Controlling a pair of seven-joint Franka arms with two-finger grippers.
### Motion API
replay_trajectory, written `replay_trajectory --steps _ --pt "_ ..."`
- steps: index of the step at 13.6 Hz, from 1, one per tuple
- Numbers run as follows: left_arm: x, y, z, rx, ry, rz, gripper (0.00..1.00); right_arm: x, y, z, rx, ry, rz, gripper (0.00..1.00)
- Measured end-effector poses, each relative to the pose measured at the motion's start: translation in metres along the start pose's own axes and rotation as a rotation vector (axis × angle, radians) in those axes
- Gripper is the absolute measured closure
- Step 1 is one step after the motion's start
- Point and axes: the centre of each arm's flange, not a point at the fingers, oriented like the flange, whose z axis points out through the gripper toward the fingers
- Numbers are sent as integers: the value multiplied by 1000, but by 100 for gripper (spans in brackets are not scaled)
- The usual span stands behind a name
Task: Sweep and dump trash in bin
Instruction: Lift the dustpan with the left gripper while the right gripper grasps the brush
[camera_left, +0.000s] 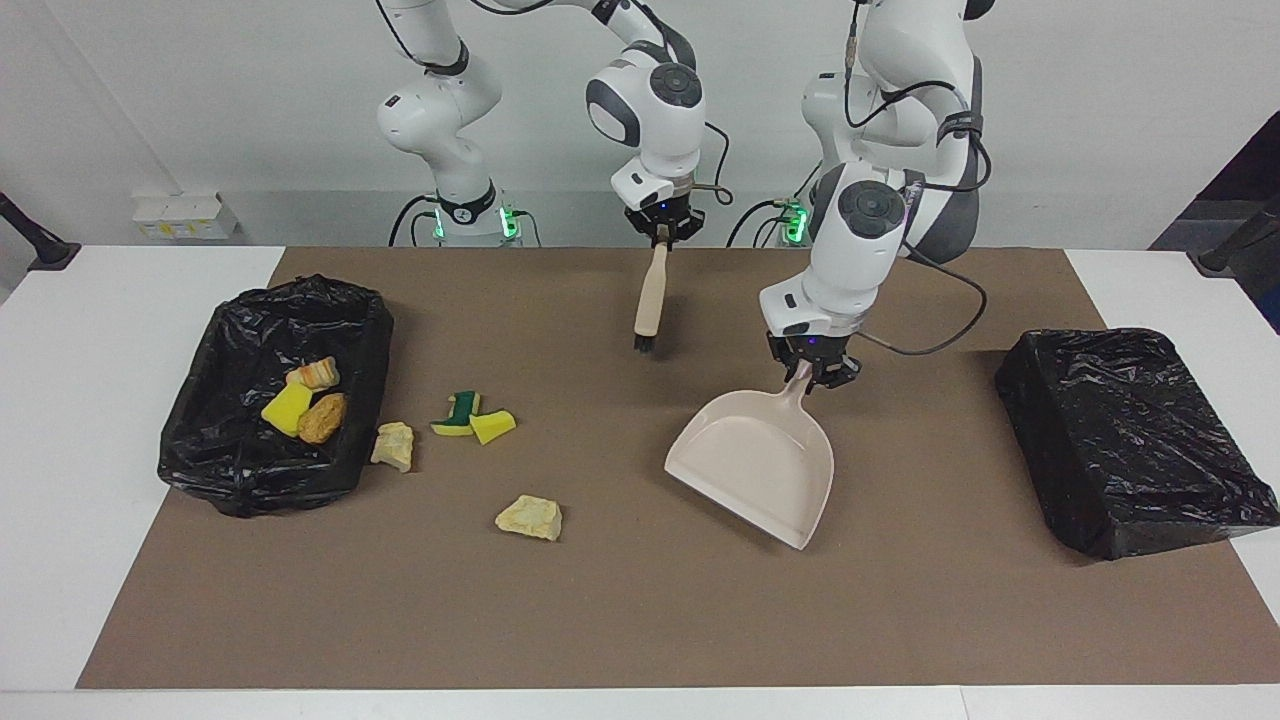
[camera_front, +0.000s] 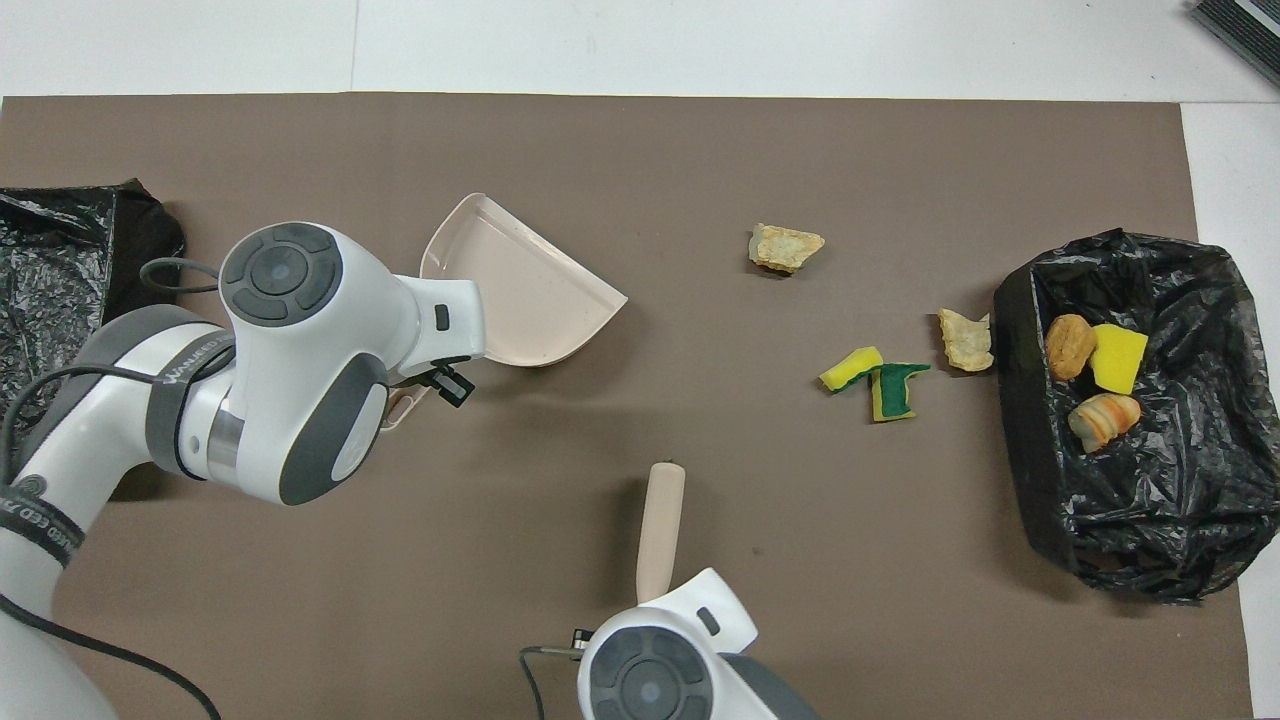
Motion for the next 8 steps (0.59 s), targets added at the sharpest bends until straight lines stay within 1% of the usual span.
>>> replay_trajectory --steps 2,3,5,7,8 --pt "-4 -12 1 39 -18 119 68 26 31 -26 -27 -29 -22 74" --pt "-6 -17 1 45 -24 201 68 42 46 -33 -61 -30 -34 74" --pt "-7 -22 5 51 -36 325 68 78 84 -35 -159 -16 -66 74" --pt "-2 -22 14 82 -66 404 68 116 123 -29 -227 -19 -114 74" --pt "3 -19 19 86 -75 431 68 134 141 -27 -262 -12 -133 74"
